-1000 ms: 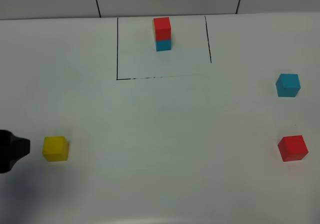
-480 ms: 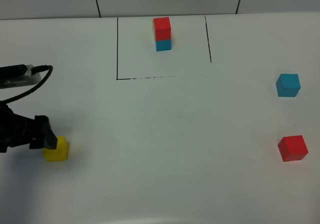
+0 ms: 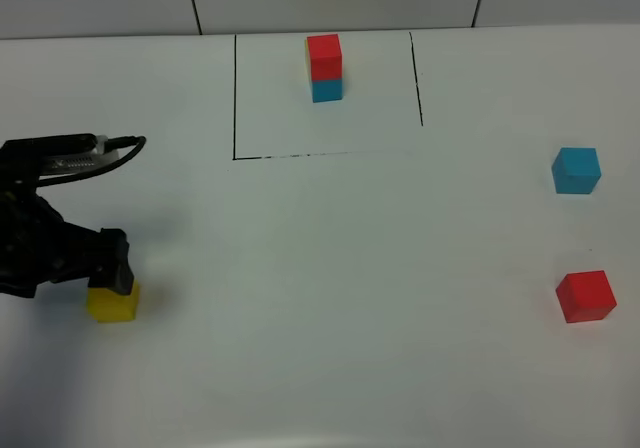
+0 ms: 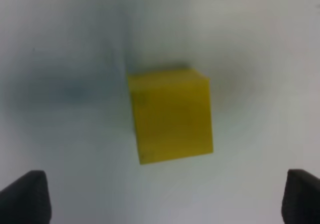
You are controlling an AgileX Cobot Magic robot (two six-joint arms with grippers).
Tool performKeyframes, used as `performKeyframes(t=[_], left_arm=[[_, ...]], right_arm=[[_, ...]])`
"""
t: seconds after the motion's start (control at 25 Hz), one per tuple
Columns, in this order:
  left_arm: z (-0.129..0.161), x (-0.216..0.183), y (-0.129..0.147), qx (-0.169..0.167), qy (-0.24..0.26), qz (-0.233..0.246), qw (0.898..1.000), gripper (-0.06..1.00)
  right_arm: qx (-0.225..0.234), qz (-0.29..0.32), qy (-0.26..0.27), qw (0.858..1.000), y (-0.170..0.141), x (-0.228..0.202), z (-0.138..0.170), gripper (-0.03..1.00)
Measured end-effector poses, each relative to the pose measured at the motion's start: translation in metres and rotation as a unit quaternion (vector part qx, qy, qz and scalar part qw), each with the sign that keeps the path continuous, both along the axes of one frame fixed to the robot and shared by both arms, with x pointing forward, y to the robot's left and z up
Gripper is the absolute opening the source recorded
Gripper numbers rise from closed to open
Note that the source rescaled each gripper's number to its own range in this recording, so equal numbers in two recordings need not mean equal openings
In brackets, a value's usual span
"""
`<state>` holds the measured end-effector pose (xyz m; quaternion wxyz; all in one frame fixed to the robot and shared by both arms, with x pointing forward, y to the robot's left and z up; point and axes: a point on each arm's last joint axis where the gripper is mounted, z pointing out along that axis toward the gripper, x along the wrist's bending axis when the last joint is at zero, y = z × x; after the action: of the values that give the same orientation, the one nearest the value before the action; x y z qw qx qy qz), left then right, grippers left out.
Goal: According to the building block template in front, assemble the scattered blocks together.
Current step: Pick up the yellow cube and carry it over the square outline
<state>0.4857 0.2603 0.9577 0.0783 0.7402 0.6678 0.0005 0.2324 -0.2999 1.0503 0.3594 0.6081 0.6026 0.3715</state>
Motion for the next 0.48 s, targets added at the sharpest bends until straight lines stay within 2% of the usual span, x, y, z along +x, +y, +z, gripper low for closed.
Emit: performKeyframes(t=[0.16,0.48], left_arm=[[-0.0071,0.0070,-0.0071,0.026,0.008,0.002,1.000,0.96],[-0.0104,0.0094,-0.0067,0.032,0.007,0.013,0.999,0.95]], right_arm=[[0.000,0.000,0.000,1.000,0.0000,0.0000,0.0000,0.73],[0.000,0.000,0.000,1.000,0.0000,0.0000,0.0000,0.73]])
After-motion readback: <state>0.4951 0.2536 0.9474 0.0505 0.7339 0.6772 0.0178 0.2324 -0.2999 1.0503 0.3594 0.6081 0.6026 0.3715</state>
